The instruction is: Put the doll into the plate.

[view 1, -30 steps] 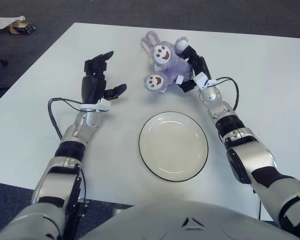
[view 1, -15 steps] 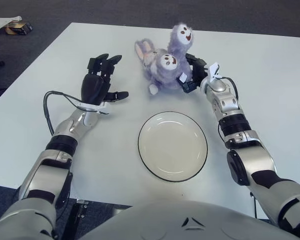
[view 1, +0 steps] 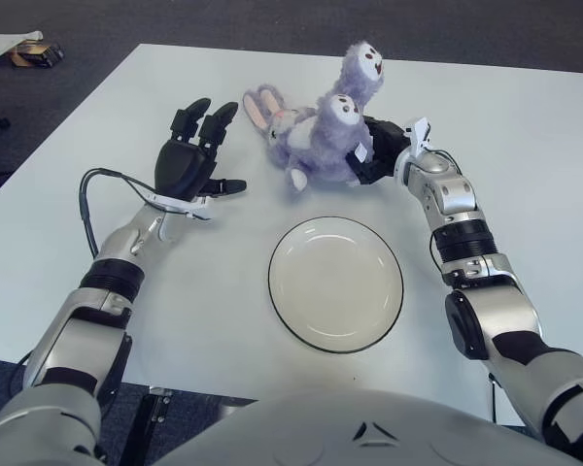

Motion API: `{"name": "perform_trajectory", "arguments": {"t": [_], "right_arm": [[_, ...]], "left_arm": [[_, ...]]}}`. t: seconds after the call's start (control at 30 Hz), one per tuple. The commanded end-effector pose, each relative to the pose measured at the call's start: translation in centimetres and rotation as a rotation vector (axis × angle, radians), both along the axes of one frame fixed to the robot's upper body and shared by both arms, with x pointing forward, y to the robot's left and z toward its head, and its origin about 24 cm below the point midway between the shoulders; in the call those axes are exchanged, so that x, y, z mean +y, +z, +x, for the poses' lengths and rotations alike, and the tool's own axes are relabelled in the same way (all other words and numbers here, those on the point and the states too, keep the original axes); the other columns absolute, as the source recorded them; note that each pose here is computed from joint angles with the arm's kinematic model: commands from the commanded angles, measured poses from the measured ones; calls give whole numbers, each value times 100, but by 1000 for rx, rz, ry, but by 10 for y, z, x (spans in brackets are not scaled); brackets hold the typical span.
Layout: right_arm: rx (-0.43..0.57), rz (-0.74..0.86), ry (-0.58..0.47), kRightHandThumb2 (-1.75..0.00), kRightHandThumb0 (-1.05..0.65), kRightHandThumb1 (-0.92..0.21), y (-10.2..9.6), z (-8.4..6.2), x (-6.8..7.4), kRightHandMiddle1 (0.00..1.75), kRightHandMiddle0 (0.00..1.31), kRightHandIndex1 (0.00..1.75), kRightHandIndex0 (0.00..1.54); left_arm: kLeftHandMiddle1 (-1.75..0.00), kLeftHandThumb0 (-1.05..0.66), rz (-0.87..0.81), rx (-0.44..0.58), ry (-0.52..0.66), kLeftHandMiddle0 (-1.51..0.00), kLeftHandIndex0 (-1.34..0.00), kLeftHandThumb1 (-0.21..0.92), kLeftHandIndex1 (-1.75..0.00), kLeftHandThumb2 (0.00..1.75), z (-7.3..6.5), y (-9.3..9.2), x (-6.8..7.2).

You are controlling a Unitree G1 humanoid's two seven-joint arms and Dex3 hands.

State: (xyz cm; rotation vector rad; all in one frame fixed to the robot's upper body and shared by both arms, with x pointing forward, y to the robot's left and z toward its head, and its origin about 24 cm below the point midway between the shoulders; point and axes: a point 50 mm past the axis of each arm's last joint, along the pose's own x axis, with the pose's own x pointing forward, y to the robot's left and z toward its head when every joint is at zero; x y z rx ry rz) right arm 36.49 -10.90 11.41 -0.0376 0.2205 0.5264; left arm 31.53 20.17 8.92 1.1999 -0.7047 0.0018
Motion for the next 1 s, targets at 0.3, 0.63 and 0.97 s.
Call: {"name": "perform_trajectory", "arguments": {"t": [0.3, 0.63, 0.97], "right_arm": [[49, -1, 60, -150, 0, -10, 8, -3, -10, 175, 54, 153, 87], [61, -29, 78, -151, 0, -12, 6, -5, -15, 175, 52, 161, 83], [91, -70, 94, -150, 0, -12, 7, -7, -14, 175, 52, 161, 82]], "left_arm": [[-44, -99, 82, -22, 4, 0, 0, 78, -52, 41, 5, 9, -2], [-39, -102, 100, -52, -24, 0, 0, 83, -52, 35, 5, 24, -18], [-30, -103, 189, -107, -74, 0, 0, 85, -38, 32, 4, 44, -36]]}}
